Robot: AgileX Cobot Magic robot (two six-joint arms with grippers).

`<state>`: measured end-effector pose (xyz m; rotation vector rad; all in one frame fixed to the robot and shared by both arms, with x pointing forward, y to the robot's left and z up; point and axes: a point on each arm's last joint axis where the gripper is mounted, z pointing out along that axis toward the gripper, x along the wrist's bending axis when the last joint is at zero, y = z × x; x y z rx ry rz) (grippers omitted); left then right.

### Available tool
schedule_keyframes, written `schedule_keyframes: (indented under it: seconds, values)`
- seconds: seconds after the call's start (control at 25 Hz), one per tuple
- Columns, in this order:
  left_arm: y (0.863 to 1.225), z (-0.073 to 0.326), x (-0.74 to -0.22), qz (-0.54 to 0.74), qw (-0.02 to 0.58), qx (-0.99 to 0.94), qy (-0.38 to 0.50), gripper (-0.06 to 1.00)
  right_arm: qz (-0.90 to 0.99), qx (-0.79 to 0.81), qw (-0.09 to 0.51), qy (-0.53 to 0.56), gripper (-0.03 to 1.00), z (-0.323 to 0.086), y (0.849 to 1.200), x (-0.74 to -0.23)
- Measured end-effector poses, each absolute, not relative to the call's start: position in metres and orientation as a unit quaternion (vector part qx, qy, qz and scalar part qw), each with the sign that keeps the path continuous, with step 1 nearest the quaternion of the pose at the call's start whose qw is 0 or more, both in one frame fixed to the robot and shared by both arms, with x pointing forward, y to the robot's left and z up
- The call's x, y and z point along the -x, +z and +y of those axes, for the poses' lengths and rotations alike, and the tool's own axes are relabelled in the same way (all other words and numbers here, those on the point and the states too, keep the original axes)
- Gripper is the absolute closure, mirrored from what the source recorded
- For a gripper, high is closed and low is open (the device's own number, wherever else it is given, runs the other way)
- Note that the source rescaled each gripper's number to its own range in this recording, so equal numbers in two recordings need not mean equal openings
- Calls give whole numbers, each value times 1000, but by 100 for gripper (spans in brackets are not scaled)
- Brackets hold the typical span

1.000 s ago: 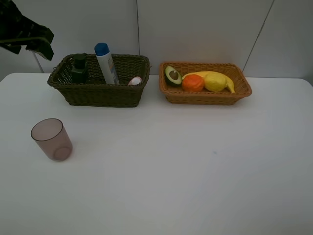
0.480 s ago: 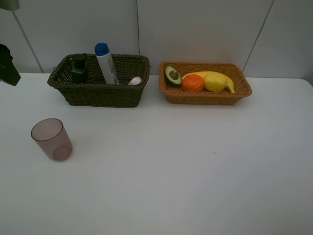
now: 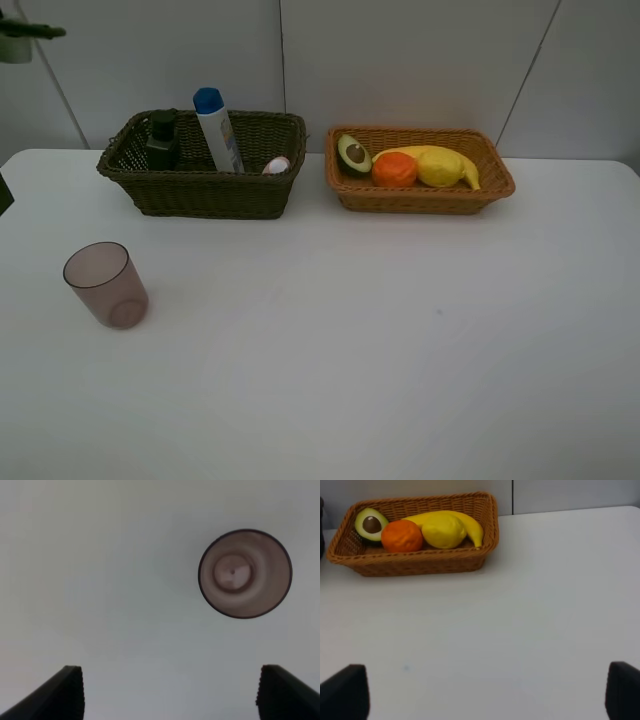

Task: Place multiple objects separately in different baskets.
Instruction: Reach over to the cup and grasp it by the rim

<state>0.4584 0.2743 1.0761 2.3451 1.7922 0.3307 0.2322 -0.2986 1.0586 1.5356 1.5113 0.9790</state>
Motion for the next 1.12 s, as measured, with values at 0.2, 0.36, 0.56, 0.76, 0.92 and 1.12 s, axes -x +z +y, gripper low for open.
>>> schedule_keyframes:
  seconds: [0.2,0.36,0.56,0.76,0.92,1.12]
  values:
    - [1048,276,-447,596,67,-795,93,3,591,-601,378,383,-3,-299,1059,-232]
    - [1035,275,-448,592,83,-794,109,3,591,-601,380,381,-3,-299,1059,-232]
    - [1023,273,-457,593,85,-794,106,3,591,-601,378,383,-3,-299,1059,-232]
    - [1000,269,-475,598,80,-793,86,3,591,-601,380,381,-3,-299,1059,-232]
    - [980,268,-487,600,64,-795,69,3,591,-601,378,383,-3,-299,1059,-232]
    - [954,266,-501,600,56,-796,61,3,591,-601,380,381,-3,-299,1059,-232]
